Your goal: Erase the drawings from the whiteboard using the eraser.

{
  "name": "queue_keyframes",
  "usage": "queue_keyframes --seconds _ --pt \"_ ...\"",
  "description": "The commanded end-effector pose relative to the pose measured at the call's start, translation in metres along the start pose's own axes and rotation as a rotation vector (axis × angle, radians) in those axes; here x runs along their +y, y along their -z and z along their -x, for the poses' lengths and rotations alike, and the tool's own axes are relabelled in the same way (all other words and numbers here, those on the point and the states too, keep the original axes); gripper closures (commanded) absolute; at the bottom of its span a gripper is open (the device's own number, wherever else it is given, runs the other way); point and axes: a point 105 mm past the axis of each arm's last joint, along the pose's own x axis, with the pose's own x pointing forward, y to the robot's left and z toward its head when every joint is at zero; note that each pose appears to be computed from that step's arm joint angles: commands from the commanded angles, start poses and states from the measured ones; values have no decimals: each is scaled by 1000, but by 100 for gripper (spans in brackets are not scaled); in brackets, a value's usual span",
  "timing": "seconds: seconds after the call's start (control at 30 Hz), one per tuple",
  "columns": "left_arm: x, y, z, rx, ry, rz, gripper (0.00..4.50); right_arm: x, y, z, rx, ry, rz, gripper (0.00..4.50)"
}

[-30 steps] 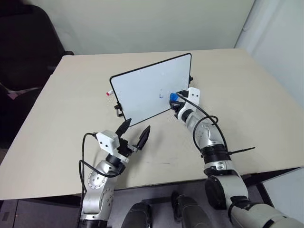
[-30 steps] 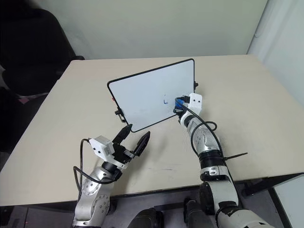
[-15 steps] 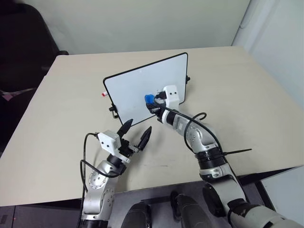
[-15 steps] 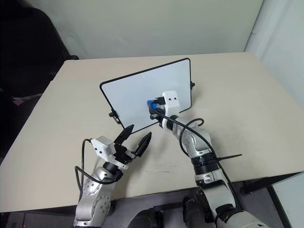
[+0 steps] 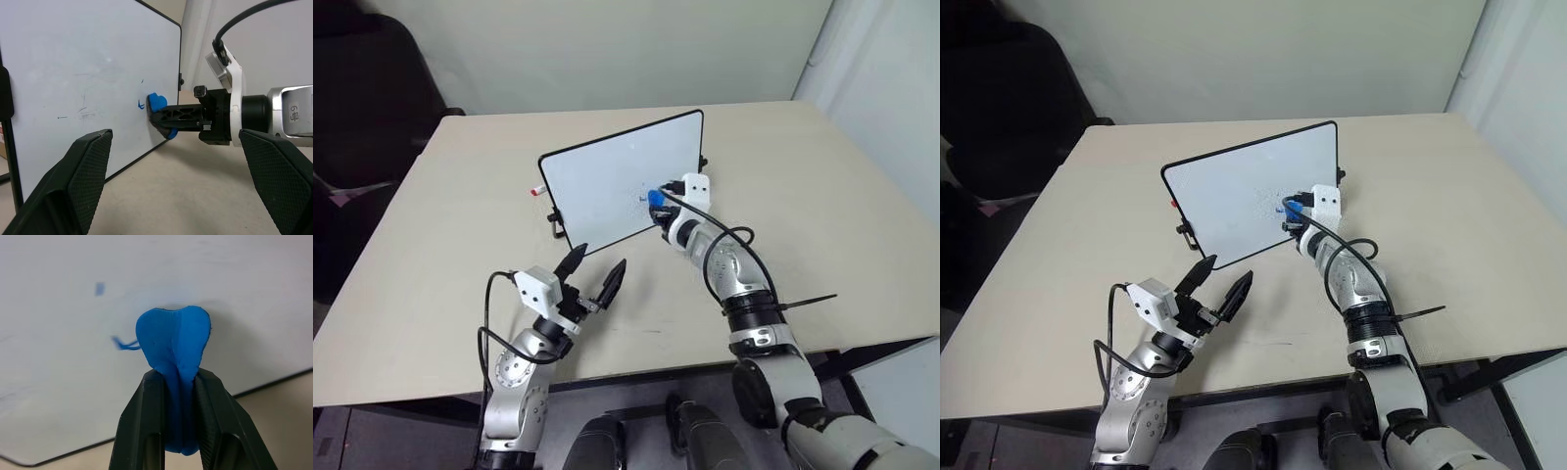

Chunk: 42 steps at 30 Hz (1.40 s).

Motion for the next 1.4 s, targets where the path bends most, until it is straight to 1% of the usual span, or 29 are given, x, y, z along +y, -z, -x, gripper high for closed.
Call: queue_keyframes --seconds 0.03,0.13,0.27,0.43,0.53,0.67,0.73,0.8,1.0,1.1,1.27,1.4 --pt "-2 -7 -3 -30 15 -5 0 1 -15 -1 -53 15 10 404" --pt "-3 -6 -4 -30 19 -6 0 6 -13 -2 -48 -9 11 404" --pt "-2 -6 -4 -29 19 -8 0 38 -9 1 -28 -138 63 404" --pt "0 -6 -5 -31 18 -9 0 70 3 5 10 -255 110 404" --pt "0 -7 -4 -34 15 -8 0 81 9 7 26 -298 133 404" --pt "1 -8 -3 -37 12 -5 0 88 11 8 38 -325 154 404" --pt "1 -8 -3 -37 10 -5 0 86 11 7 36 -318 154 404" --pt "2 -8 -2 -38 7 -5 0 78 8 5 35 -280 137 404" --pt "1 -9 -2 -38 9 -8 0 32 -9 -3 -14 -93 64 404" --pt "1 -9 -2 -37 11 -9 0 17 -13 -4 -25 -41 46 404" --pt "1 -10 -3 -36 11 -11 0 5 -17 -6 -40 9 28 404" --pt "0 -10 -4 -38 12 -10 0 7 -16 -7 -36 5 35 404"
